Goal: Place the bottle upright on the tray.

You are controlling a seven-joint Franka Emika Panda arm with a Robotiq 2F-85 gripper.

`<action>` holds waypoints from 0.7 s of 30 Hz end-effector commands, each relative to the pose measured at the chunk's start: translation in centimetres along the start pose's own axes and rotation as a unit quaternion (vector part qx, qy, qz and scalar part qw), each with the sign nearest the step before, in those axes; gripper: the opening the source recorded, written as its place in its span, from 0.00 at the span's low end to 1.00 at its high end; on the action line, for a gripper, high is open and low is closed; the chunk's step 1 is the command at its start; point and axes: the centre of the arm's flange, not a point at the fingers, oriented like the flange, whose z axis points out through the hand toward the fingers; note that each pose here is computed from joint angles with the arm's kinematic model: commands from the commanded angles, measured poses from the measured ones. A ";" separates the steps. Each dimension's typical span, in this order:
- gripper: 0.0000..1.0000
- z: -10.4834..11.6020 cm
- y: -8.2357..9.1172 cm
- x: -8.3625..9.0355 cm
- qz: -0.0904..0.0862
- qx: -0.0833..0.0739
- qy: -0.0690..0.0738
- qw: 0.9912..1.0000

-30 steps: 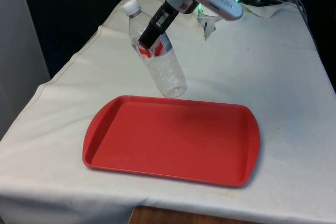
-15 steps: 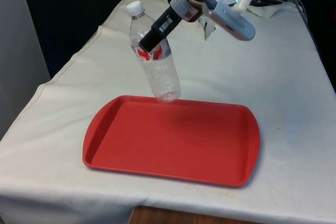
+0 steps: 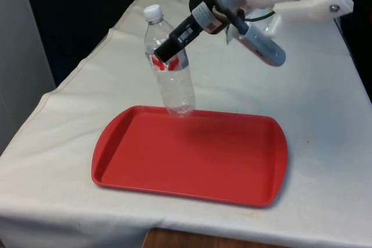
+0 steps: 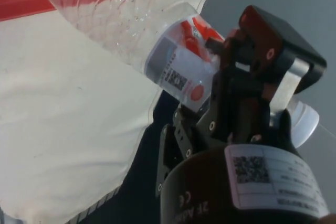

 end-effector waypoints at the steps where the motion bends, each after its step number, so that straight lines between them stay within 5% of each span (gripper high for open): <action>1: 0.14 0.0 0.0 -0.2 0.001 0.000 0.003 1.000; 7: 0.14 -0.1 -0.1 -1.5 0.015 0.001 0.016 1.000; 21: 0.14 0.0 -0.2 -4.1 0.028 0.006 0.019 0.999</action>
